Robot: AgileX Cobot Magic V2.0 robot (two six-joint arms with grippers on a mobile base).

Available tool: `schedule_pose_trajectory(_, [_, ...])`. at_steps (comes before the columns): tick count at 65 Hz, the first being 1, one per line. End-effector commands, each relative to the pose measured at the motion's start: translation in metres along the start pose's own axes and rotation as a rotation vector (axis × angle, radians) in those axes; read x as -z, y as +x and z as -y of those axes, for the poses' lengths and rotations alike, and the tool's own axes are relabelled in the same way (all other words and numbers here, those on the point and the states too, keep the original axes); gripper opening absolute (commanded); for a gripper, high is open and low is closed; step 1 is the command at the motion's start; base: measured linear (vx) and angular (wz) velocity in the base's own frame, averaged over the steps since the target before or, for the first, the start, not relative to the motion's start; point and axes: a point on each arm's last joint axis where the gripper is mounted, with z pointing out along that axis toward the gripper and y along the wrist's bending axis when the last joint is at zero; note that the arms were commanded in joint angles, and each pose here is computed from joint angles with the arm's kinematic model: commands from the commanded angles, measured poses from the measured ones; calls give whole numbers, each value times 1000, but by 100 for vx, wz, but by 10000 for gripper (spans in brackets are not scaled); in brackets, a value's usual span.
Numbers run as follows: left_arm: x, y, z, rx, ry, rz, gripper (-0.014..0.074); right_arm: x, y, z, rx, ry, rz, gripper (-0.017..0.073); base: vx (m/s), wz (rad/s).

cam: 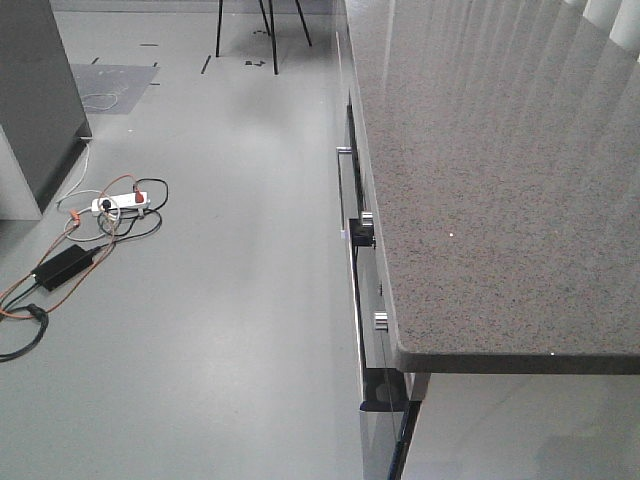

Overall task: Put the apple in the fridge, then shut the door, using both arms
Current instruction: 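Hold the apple raised in the right gripper, then turn the base away from the countertop holding the apple in the right gripper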

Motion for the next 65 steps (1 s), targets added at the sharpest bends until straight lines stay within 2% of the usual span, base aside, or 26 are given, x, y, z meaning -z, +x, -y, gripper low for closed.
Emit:
schedule_pose_trajectory(1, [-1,0,1,12,22,54,-5,3,-15,2,-4,21,99,30,0,0])
schedule_pose_trajectory(65, [-1,0,1,12,22,54,-5,3,-15,2,-7,21,99,30,0,3])
